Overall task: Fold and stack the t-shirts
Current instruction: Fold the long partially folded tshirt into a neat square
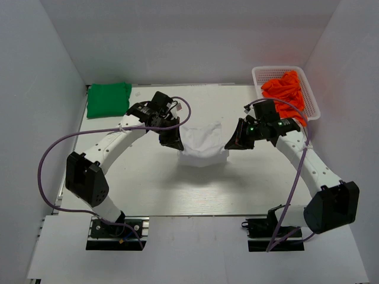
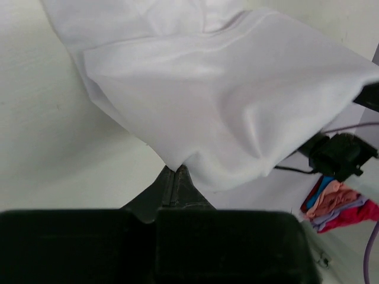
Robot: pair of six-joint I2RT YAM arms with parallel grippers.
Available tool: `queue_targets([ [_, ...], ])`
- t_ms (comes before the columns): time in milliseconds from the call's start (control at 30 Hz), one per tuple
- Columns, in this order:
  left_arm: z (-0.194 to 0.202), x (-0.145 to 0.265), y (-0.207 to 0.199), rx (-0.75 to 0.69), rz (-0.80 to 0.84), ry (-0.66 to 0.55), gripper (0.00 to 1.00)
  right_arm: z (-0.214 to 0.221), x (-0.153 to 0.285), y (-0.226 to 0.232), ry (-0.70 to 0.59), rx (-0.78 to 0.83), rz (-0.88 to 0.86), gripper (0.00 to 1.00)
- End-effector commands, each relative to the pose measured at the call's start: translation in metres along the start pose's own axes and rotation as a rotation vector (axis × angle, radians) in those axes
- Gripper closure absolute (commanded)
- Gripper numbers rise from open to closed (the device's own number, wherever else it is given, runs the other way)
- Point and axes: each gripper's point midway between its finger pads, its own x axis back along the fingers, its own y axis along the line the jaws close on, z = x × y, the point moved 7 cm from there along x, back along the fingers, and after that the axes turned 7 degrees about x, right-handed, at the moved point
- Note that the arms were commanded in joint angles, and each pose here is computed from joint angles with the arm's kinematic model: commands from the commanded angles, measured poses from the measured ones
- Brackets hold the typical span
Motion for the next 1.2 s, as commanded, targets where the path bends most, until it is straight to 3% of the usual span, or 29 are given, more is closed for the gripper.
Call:
queue_targets([
  [0,-0.025,0.006,-0.004,0.040,-0.023,-0.105,1.00,-0.032,0.008,0.004,-0.068,-0.001,0.034,1.00],
  [367,-0.101,-0.019,0.025,0.265,-0.006,-0.217,1.00,-0.087,-0.026,-0.010,-0.022,-0.053,-0.132,1.00],
  [533,-0.136,-0.026,0.030,0.277,0.059,-0.273,1.00,-0.127,-0.035,-0.018,-0.090,-0.042,-0.181,1.00],
  [800,-0.199,-0.054,0.033,0.271,0.148,-0.310,0.97,-0.165,-0.078,-0.052,-0.061,-0.129,-0.221,1.00],
  [833,-0.206,-0.073,0.042,0.296,0.121,-0.298,0.91,-0.171,-0.082,-0.056,-0.069,-0.136,-0.212,1.00],
  [867,-0.213,-0.078,0.044,0.294,0.114,-0.316,0.81,-0.176,-0.095,-0.068,-0.069,-0.143,-0.199,0.90],
  [900,-0.229,-0.073,0.045,0.291,0.107,-0.369,0.29,-0.197,-0.099,-0.068,-0.096,-0.131,-0.201,0.63],
  [967,-0.245,-0.089,0.055,0.307,0.102,-0.386,0.00,-0.222,-0.109,-0.075,-0.122,-0.133,-0.172,0.58],
  [1033,-0.269,-0.074,0.049,0.272,0.117,-0.480,0.00,-0.260,-0.105,-0.071,-0.205,-0.071,-0.152,0.52],
  [1067,-0.283,-0.065,0.046,0.235,0.136,-0.529,0.00,-0.263,-0.105,-0.081,-0.222,-0.104,-0.032,0.50],
  [1100,-0.287,-0.059,0.042,0.208,0.147,-0.552,0.00,-0.271,-0.099,-0.078,-0.259,-0.084,-0.007,0.44],
  [1167,-0.289,-0.049,0.037,0.132,0.154,-0.577,0.00,-0.271,-0.087,-0.074,-0.309,-0.055,0.054,0.44],
])
